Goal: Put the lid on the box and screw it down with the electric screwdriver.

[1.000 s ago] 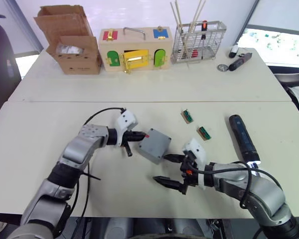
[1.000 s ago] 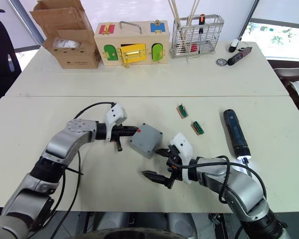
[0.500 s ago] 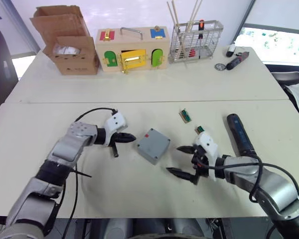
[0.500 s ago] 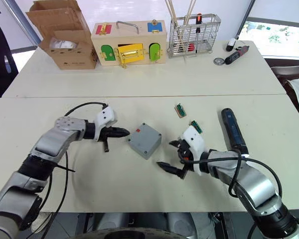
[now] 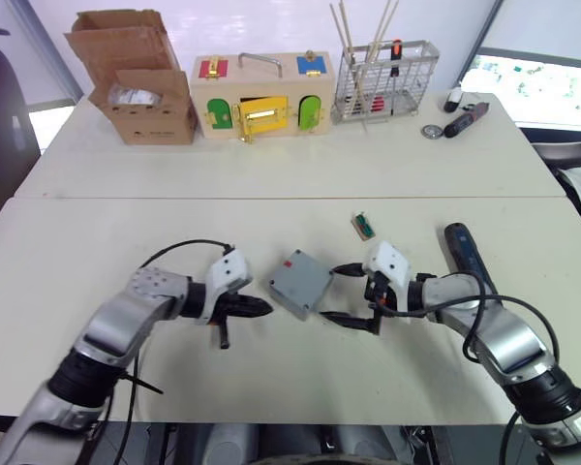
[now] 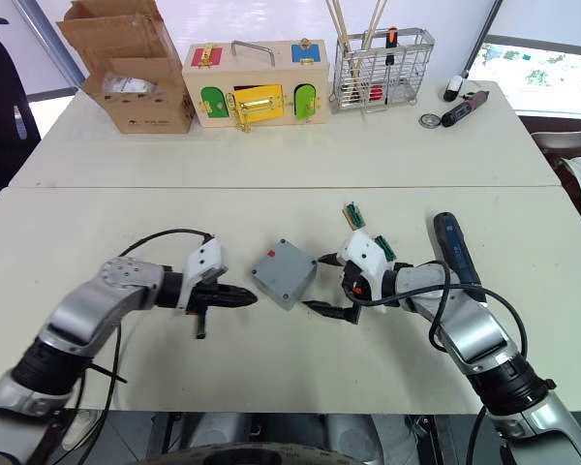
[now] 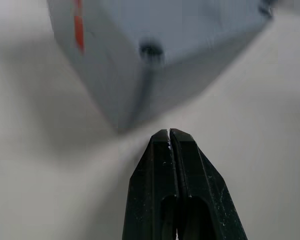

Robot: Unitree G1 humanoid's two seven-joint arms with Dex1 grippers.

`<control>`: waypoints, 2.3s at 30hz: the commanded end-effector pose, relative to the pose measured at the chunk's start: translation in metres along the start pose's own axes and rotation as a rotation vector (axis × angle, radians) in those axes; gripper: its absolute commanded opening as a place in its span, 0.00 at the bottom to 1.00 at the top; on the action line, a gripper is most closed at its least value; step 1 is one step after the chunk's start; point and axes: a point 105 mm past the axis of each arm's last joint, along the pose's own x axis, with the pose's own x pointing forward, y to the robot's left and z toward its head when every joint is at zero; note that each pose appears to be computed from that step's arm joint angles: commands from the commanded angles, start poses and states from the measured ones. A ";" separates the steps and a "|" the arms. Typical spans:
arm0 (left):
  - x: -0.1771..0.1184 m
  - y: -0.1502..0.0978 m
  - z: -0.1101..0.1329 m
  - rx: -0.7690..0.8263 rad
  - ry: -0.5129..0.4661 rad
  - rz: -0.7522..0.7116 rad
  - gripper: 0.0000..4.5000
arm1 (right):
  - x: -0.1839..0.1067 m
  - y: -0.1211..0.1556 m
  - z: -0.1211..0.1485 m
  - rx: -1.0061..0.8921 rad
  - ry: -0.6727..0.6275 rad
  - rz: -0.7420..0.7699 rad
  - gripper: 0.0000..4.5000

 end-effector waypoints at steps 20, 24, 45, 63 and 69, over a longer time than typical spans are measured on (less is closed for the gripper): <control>-0.009 0.033 0.003 0.105 0.013 0.108 0.00 | 0.004 0.041 0.011 0.060 -0.024 0.069 1.00; -0.014 0.023 0.001 0.091 0.028 0.054 0.00 | -0.006 0.031 0.009 0.050 0.002 0.006 1.00; -0.051 0.014 0.104 0.256 -0.159 -0.004 0.00 | -0.054 -0.106 0.016 0.303 -0.171 -0.709 1.00; -0.042 0.010 0.097 0.216 -0.157 0.028 0.00 | -0.034 -0.114 0.011 0.339 -0.212 -0.787 0.65; -0.041 0.011 0.095 0.209 -0.156 0.033 0.00 | -0.033 -0.115 0.010 0.340 -0.206 -0.786 0.65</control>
